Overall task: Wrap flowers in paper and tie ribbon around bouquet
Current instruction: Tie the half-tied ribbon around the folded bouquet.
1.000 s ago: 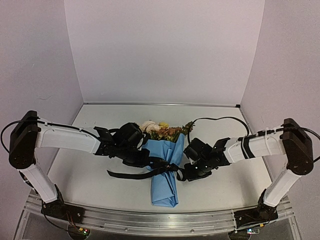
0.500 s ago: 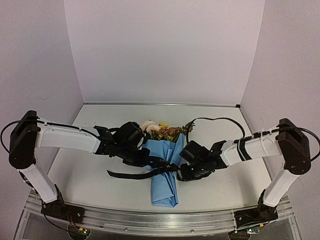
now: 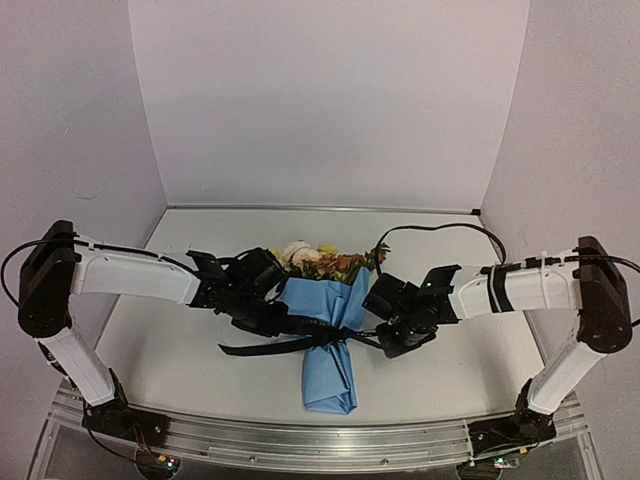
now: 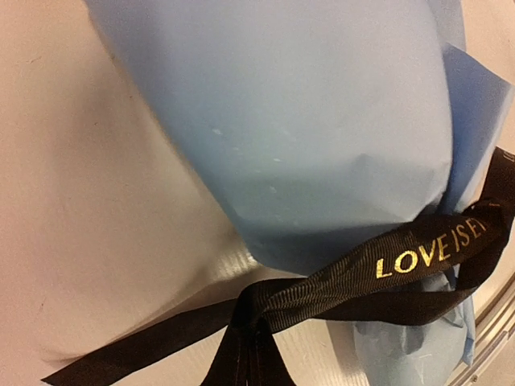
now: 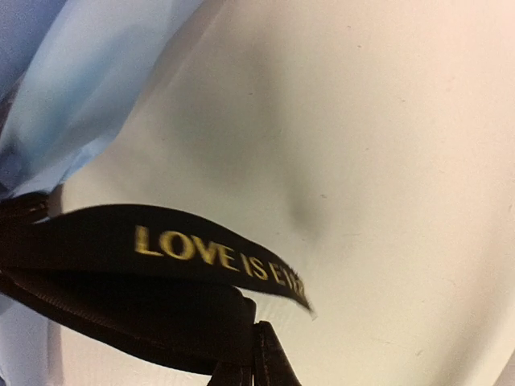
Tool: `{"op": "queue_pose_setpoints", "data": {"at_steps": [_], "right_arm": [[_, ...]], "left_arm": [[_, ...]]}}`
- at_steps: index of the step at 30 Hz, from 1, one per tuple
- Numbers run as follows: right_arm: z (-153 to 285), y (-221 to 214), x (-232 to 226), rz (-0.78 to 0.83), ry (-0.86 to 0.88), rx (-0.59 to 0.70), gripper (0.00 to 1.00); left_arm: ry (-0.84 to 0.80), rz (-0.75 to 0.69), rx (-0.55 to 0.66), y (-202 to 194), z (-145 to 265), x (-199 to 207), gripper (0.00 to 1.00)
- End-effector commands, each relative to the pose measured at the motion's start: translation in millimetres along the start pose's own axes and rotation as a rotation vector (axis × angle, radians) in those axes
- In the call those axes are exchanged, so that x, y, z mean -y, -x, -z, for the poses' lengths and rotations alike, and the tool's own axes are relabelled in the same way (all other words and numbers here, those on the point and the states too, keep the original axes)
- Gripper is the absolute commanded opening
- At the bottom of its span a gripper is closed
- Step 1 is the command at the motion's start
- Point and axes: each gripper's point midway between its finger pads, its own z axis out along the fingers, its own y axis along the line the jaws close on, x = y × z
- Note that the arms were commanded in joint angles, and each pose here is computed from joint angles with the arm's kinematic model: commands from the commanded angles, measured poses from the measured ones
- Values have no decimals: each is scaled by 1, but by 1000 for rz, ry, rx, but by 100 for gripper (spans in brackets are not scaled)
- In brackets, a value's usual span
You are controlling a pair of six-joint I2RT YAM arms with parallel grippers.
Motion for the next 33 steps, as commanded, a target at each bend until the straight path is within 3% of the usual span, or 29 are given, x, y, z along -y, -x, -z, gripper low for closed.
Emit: {"op": "queue_pose_setpoints", "data": {"at_steps": [1,15,33], "right_arm": [[6,-14,36,96,-160,-39,0],[-5,-46,59,61,-223,-83,0],[-36,-103,71,-137,-168,-62,0]], "left_arm": [[51,34,36,10,12,-25,0],[92,267,6,5,5,-91,0],[52,512,-9,-6,5,-153,0]]}}
